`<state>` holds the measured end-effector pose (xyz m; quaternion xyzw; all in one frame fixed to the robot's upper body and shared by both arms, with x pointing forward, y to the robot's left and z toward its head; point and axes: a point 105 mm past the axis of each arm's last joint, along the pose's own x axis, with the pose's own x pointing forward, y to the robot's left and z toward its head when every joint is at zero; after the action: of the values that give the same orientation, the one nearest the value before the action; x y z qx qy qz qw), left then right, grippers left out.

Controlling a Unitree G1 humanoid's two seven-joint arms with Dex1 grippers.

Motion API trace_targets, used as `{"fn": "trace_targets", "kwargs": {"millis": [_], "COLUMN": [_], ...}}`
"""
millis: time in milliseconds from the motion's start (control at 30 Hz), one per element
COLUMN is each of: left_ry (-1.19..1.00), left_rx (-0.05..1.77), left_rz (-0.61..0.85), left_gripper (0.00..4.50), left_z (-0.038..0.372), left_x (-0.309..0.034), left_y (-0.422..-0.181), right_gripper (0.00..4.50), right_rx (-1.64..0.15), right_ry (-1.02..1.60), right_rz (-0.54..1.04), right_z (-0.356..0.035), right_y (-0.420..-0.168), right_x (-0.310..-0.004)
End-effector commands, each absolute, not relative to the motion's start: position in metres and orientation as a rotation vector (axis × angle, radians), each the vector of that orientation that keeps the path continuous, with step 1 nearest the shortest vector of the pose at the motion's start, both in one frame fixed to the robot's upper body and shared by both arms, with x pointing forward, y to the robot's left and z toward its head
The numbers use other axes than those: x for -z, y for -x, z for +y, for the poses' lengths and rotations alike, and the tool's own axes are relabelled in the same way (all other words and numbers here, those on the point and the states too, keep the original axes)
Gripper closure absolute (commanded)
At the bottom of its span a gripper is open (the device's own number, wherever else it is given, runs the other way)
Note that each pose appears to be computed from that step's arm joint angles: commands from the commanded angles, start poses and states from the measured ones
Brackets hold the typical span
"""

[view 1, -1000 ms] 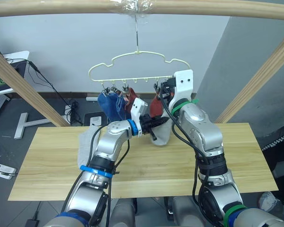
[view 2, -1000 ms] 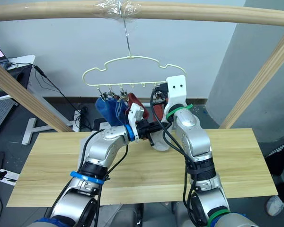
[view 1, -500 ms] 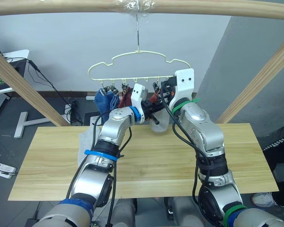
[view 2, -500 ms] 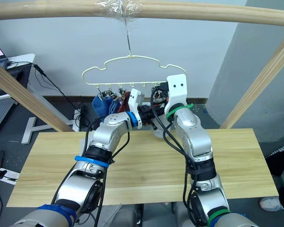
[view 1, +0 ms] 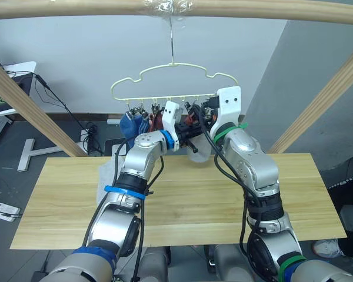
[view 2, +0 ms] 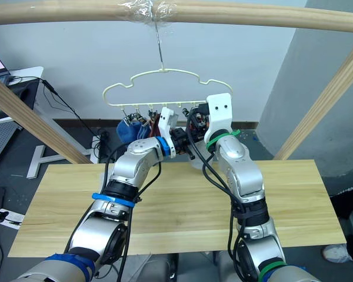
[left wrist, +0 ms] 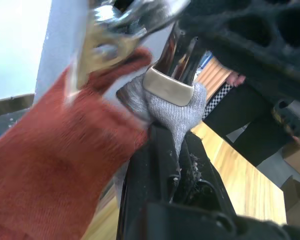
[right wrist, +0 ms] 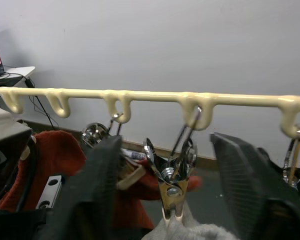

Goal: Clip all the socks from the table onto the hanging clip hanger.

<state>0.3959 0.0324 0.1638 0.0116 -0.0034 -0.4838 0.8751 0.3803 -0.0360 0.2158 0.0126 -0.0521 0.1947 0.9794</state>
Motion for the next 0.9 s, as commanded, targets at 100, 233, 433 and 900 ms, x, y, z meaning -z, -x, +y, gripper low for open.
{"fn": "trace_targets", "kwargs": {"millis": [100,233,433,900], "left_ry": [-0.138,-0.236,-0.352,-0.385], "left_rx": [1.020,1.065,1.109,1.253], "left_rz": [-0.094,-0.119,-0.152,-0.214], "left_gripper": [3.14,2.29,2.29,2.25], "left_z": [0.034,0.040,0.060,0.083], "left_x": [-0.173,-0.165,-0.156,-0.193], "left_y": [-0.392,-0.380,-0.362,-0.336], "right_gripper": [1.21,1.21,1.21,2.10], "right_rx": [-0.408,-0.415,-0.455,-0.255], "right_ry": [-0.021,0.005,0.084,0.008], "right_rz": [-0.167,-0.166,-0.193,-0.181], "right_z": [-0.036,-0.043,-0.058,-0.087], "right_y": [-0.370,-0.360,-0.335,-0.332], "right_x": [-0.231,-0.229,-0.231,-0.231]}}
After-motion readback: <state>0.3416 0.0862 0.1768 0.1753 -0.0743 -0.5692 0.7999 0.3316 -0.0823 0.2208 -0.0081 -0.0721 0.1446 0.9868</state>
